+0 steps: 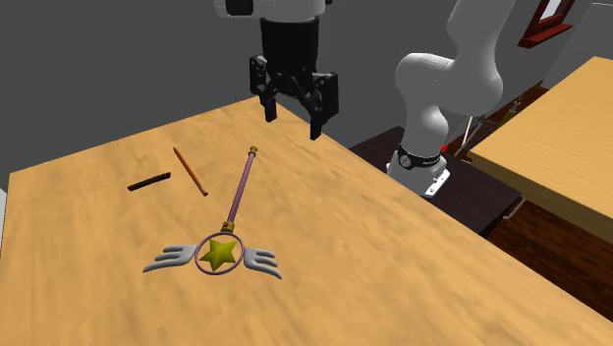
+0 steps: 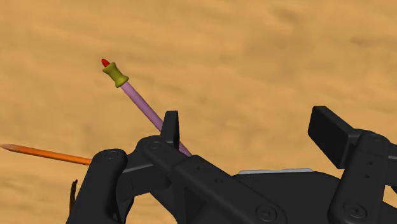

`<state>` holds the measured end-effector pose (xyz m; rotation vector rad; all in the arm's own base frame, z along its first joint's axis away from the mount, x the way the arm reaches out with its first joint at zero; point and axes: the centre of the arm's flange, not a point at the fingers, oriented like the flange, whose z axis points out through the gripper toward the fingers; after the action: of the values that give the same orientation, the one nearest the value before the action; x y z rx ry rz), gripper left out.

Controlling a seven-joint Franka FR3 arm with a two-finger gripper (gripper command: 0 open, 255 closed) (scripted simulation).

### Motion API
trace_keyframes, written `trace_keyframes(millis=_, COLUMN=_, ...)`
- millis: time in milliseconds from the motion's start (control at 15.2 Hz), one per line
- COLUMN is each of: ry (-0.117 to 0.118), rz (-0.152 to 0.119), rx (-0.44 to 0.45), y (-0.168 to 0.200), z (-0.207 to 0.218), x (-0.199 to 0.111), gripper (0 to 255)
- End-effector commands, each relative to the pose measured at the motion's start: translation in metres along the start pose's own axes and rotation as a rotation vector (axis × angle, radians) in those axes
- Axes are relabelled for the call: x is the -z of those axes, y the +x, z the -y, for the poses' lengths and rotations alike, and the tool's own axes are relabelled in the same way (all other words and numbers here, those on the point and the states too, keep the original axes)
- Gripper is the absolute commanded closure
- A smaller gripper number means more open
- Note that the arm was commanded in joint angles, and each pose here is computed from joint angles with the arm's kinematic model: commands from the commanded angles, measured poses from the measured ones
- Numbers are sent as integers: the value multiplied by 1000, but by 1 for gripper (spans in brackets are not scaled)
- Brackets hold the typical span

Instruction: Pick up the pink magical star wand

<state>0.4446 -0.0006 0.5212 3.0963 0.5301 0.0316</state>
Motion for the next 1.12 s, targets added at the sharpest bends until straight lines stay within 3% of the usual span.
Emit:
trace_keyframes(millis=0, ry=-4, rz=1, rx=73, y=25, z=-5, x=-12, gripper=0)
trace_keyframes(millis=660, ry=-24, rz=10, rx=421, y=146, z=-9, x=-64, gripper=0)
trace_keyframes(millis=1056, ry=-25, rz=11, rx=431, y=149, z=-8, x=-92, gripper=0)
